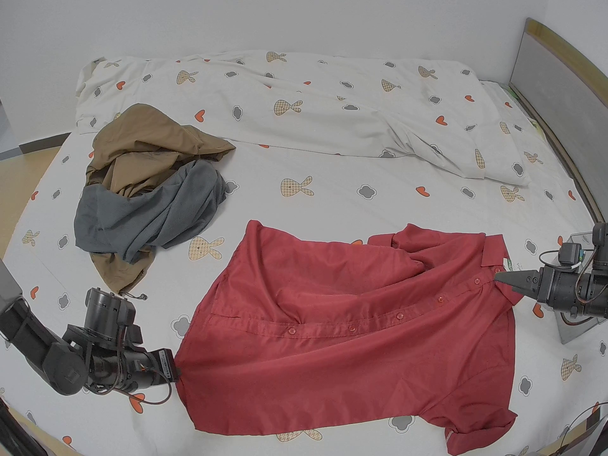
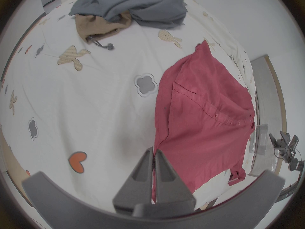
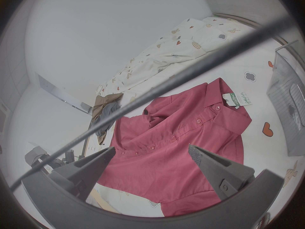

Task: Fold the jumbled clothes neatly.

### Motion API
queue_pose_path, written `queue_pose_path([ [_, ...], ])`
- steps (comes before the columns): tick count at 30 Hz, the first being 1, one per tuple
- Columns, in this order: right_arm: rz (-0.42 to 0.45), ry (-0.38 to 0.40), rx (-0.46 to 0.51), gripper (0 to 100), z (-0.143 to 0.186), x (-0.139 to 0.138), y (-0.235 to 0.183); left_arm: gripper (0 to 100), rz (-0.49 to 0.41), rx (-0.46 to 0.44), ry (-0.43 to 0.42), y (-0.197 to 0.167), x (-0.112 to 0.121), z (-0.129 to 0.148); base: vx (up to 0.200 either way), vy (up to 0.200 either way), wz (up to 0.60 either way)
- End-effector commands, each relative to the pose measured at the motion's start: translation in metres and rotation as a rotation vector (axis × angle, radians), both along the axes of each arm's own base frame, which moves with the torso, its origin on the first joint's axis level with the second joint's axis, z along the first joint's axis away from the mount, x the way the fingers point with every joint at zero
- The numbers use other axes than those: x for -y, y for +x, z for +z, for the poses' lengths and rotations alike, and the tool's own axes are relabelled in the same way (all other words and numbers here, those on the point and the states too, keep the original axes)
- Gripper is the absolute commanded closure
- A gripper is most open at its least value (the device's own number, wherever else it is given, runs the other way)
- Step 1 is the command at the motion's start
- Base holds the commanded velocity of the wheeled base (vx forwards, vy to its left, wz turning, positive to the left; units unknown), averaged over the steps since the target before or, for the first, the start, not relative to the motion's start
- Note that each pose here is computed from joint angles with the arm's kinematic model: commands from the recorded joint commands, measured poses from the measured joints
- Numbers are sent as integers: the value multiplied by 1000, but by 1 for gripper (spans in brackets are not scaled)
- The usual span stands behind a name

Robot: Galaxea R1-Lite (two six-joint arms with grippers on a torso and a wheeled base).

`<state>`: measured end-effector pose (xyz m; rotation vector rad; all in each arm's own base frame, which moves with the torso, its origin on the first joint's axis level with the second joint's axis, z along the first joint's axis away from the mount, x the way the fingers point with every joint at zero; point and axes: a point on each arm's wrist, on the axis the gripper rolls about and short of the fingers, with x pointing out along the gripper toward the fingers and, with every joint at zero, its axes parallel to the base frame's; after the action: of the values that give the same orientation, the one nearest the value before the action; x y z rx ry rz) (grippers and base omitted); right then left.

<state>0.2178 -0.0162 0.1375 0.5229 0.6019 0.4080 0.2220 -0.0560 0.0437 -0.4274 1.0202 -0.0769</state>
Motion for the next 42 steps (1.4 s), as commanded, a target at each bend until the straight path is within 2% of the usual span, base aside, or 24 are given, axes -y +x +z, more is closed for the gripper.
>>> queue_pose_path([
  [1,15,-12,-12,0,-3,-8,-3,100,31,14,8,2,-11,3,0,0,0],
  [7,-1,-46,-30,0,-7,-15,-4,100,27,-8,14,0,-11,-2,0,0,0],
  [14,28,-56,-36,0,-9,-24,-6,100,-41,1,20,-7,2,0,0,0,0],
  [15,28,-56,-36,0,-9,-24,-6,0,-44,3,20,-7,3,1,0,0,0],
  [22,16,-71,-34,0,-8,-24,-9,0,-38,76,4,-10,1,18,0,0,0],
  [24,-19,-116,-60,0,-12,-29,-12,0,-28,175,-4,-14,0,40,0,0,0],
  [25,-19,-116,-60,0,-12,-29,-12,0,-28,175,-4,-14,0,40,0,0,0],
  [26,-16,-148,-130,0,-19,-35,-16,0,-31,220,-14,-14,1,56,0,0,0],
  [28,2,-192,-249,0,-29,-39,-24,0,-47,219,-16,-13,5,73,0,0,0],
  [30,40,-243,-345,0,-37,-39,-32,0,-58,181,-12,-8,10,90,0,0,0],
  [32,86,-293,-388,0,-40,-37,-40,0,-59,141,-7,-3,13,105,0,0,0],
  [33,99,-304,-394,0,-41,-37,-42,0,-60,133,-7,-1,15,109,0,0,0],
  [35,185,-374,-412,0,-43,-36,-53,0,-59,93,-6,8,20,131,0,0,0],
  [37,246,-422,-391,0,-38,-36,-63,0,-56,79,-11,15,25,144,0,0,0],
  [40,346,-487,-407,0,-37,-36,-79,0,-57,81,-32,24,34,162,0,0,0],
  [42,391,-502,-426,0,-37,-38,-85,0,-47,70,-50,30,40,171,0,0,0],
])
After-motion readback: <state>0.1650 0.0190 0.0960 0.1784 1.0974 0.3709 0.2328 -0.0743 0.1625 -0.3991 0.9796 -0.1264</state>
